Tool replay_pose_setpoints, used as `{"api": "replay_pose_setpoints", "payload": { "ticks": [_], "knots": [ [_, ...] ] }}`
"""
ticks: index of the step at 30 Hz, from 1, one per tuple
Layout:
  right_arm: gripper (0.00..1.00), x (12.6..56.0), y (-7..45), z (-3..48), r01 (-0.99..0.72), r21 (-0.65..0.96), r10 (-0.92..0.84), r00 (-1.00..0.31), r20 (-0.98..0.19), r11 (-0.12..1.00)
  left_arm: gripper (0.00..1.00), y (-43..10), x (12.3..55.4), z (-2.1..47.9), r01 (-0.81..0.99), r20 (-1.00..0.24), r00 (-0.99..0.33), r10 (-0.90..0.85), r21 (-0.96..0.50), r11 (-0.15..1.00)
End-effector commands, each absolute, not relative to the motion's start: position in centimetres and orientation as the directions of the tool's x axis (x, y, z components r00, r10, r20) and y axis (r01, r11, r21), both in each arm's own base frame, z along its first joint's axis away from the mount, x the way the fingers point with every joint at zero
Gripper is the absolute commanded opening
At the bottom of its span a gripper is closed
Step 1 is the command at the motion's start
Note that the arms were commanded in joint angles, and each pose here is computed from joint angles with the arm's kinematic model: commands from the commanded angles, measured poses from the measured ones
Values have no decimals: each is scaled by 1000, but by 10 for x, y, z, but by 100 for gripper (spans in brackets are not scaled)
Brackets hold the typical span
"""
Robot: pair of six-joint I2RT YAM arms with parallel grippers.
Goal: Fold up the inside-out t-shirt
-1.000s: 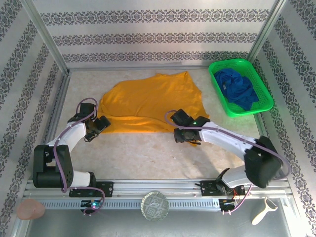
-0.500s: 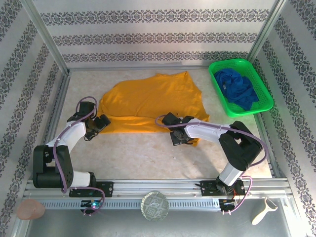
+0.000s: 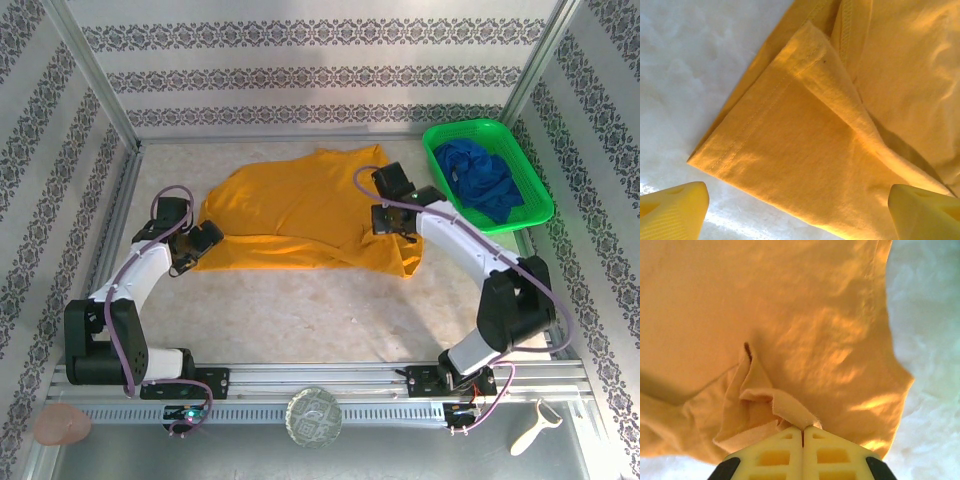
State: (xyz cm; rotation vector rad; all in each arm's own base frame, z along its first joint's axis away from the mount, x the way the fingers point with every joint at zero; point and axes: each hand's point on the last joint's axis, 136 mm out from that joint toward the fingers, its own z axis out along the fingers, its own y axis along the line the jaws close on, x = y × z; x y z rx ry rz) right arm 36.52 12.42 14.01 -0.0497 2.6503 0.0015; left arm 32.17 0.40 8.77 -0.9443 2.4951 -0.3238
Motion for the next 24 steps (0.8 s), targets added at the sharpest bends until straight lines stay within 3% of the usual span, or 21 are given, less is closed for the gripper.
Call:
{"api": "replay_pose_setpoints", "payload": {
  "ticks": [1, 13, 24],
  "knots": [
    [0, 378, 118, 140, -76, -29, -81, -898, -432, 997, 92, 3, 323, 95, -552, -327, -681, -655, -358, 753],
    [0, 432, 76, 173, 57, -7, 46, -863, -502, 998, 93, 4, 328, 104, -544, -345, -678, -649, -358, 759],
    [0, 499, 75, 146, 135, 70, 152, -867, -475, 988, 93, 4, 330, 104, -545, -343, -680, -648, -355, 760]
  ]
}}
